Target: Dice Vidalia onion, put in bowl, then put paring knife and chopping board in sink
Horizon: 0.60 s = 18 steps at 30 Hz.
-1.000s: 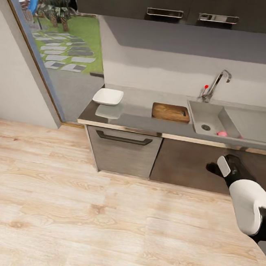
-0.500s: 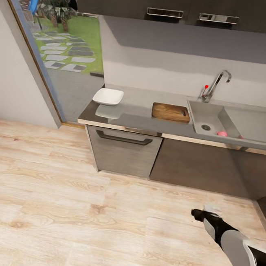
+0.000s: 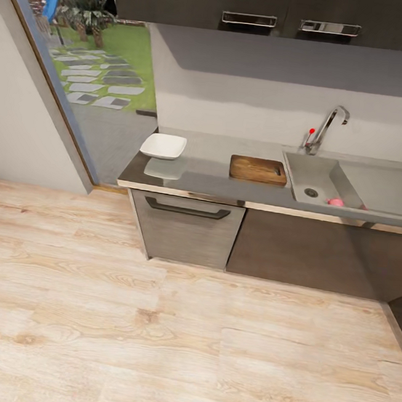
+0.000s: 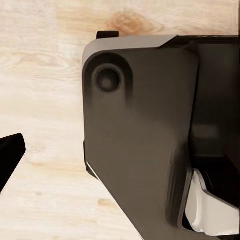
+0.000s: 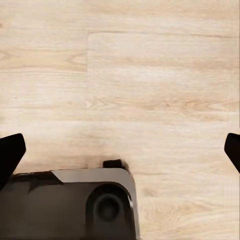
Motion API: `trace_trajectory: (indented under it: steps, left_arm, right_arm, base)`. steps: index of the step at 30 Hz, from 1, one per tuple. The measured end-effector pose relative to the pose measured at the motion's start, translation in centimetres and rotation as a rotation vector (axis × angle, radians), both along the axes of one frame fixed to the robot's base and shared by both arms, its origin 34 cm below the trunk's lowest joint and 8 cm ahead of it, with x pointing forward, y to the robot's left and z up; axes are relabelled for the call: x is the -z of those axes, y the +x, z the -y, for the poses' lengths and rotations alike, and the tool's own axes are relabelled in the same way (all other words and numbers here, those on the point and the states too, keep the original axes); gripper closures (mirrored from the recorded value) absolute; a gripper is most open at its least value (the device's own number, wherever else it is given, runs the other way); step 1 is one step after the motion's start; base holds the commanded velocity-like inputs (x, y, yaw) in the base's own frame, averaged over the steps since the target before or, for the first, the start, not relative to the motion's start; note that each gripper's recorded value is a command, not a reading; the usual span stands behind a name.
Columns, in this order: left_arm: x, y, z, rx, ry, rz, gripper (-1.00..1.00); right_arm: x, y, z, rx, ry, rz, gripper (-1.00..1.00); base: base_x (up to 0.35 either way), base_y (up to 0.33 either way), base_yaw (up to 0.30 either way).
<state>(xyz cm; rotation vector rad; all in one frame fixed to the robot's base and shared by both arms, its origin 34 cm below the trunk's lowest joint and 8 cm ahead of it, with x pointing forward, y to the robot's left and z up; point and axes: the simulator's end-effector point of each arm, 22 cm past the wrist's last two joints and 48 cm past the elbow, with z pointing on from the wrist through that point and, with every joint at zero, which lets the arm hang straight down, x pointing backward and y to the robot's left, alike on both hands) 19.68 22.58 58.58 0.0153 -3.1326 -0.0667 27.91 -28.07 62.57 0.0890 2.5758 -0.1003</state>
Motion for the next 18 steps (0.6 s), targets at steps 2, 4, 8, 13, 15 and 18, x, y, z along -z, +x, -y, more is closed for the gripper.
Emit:
trace_trajectory:
  steps: [2,4,8,13,15,18]
  left_arm:
    - [0.1,0.9,0.0,-0.002,0.000,0.019,-1.00]
    - [0.1,1.8,-0.2,-0.005,0.002,0.037,-1.00]
    - [0.1,6.8,-0.4,-0.011,0.001,0.144,-1.00]
    - [-0.3,10.4,-0.2,-0.015,-0.005,0.231,-1.00]
    - [-0.7,11.7,-0.3,-0.015,-0.003,0.292,-1.00]
    - [-0.9,12.3,-0.6,-0.017,0.002,0.337,-1.00]
  right_arm:
    - [-1.2,-2.4,-1.9,0.002,0.019,0.043,-1.00]
    - [-2.5,-3.6,-3.4,0.010,0.033,0.090,-1.00]
    - [-3.7,-3.7,-3.4,0.041,0.013,0.151,-1.00]
    - [-3.7,0.7,-1.3,0.040,-0.032,0.198,-1.00]
    - [-2.6,1.9,-0.5,0.037,-0.042,0.136,-1.00]
    - [-2.0,2.0,-0.5,0.030,-0.039,0.095,-1.00]
  base:
    - [0.000,0.000,0.000]
    - [0.000,0.000,0.000]
    - [0.000,0.000,0.000]
    - [0.000,0.000,0.000]
    - [0.000,0.000,0.000]
    - [0.000,0.000,0.000]
